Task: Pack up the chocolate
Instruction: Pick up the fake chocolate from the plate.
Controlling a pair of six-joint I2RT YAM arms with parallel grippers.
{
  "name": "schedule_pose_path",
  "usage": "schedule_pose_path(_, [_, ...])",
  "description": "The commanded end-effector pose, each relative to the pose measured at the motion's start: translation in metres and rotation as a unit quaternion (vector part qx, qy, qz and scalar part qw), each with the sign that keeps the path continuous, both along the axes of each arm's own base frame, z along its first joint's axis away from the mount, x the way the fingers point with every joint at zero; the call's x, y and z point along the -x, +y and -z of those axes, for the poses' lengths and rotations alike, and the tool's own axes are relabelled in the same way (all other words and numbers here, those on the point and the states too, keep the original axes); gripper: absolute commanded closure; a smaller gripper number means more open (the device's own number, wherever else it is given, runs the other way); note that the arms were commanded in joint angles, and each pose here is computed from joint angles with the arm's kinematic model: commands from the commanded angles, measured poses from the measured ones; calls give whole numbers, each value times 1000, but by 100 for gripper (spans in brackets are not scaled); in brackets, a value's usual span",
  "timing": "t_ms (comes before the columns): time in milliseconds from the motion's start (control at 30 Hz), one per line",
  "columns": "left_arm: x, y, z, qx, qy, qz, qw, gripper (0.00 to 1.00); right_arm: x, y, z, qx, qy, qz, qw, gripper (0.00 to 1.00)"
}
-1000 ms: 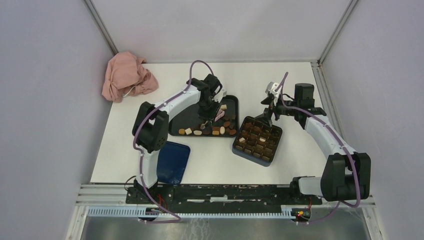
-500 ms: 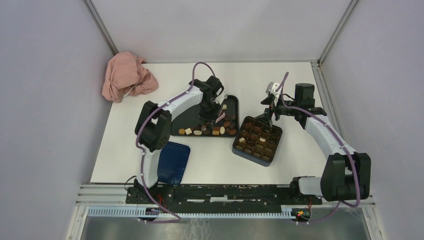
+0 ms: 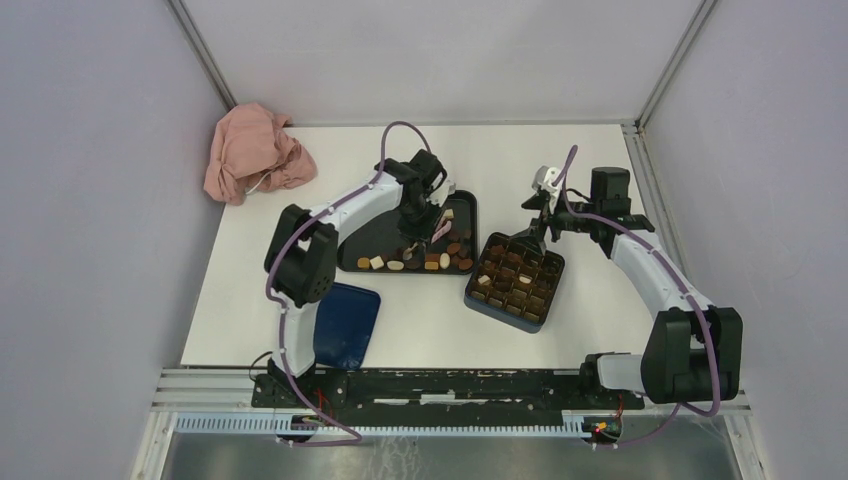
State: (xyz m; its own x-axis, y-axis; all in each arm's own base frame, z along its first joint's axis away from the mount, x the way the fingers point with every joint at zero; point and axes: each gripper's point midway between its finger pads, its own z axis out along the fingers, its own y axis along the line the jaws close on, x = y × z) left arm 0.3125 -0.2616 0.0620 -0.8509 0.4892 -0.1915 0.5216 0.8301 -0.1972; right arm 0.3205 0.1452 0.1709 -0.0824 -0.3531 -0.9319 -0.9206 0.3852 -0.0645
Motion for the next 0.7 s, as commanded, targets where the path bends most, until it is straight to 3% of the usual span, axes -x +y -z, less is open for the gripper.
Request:
schedule_pose_path(0, [-3, -10, -46, 64, -66, -3, 996, 94, 1, 2, -28, 0, -75, -24, 997, 10])
schedule_pose_path(167, [13, -7, -54, 94, -75, -1, 993, 95, 22, 0, -7, 51, -167, -91, 981, 2])
schedule_pose_path(333, [26, -5, -61, 118, -81, -1, 990, 95, 5, -14, 12, 75, -98, -66, 990, 2])
schedule_pose_path(400, [30, -6, -65, 132, -82, 0, 988, 95, 0, -21, 29, 98, -60, -59, 992, 9])
schedule_pose_path(667, [39, -7, -74, 153, -88, 10, 984, 95, -8, -51, 59, 188, -32, -34, 981, 15])
